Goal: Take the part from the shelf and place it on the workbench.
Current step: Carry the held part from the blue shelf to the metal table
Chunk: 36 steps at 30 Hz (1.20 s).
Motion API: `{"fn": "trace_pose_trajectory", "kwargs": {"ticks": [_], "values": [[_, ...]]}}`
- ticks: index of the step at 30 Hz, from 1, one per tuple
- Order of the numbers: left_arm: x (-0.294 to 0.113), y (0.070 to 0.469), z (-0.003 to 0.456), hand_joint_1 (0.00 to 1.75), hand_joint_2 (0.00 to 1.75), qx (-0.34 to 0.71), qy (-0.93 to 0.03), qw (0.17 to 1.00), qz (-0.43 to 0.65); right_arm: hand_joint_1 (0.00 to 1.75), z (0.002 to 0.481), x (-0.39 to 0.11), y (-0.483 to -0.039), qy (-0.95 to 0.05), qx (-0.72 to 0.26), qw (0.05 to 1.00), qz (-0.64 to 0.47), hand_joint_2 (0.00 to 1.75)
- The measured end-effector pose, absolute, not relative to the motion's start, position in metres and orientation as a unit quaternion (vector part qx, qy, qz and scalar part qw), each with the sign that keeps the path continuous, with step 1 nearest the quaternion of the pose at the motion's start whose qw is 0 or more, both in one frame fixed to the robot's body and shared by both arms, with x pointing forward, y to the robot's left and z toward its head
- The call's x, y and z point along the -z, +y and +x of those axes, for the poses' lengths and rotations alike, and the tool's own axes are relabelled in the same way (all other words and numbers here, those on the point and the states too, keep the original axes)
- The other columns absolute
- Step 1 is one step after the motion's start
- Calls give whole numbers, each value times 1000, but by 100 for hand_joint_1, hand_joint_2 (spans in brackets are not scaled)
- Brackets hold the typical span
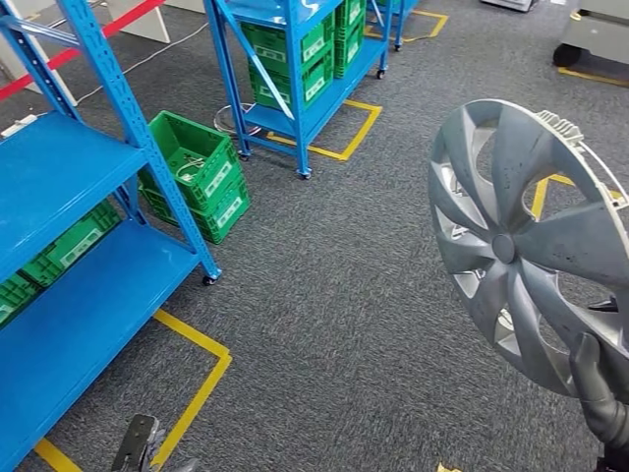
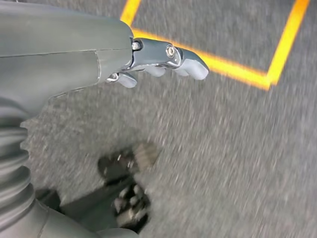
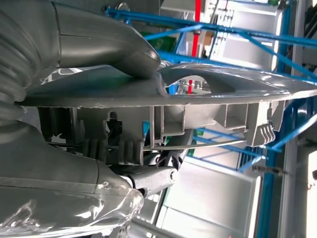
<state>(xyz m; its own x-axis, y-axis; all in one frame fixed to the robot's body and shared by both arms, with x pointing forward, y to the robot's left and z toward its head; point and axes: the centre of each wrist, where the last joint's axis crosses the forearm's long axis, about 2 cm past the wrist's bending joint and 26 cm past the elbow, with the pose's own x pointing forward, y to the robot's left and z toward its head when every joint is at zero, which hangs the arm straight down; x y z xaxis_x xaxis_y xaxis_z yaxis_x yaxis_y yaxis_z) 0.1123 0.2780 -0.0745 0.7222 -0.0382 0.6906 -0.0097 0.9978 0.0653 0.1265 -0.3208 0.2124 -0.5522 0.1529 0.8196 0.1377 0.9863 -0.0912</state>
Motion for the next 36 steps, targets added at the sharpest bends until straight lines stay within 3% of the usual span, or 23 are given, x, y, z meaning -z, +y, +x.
{"fn": "trace_pose_trajectory", "kwargs": {"ticks": [36], "values": [[64,295,115,0,175,-2,-412,911,11,175,140,-224,-295,-888,29,447,-107,175]]}}
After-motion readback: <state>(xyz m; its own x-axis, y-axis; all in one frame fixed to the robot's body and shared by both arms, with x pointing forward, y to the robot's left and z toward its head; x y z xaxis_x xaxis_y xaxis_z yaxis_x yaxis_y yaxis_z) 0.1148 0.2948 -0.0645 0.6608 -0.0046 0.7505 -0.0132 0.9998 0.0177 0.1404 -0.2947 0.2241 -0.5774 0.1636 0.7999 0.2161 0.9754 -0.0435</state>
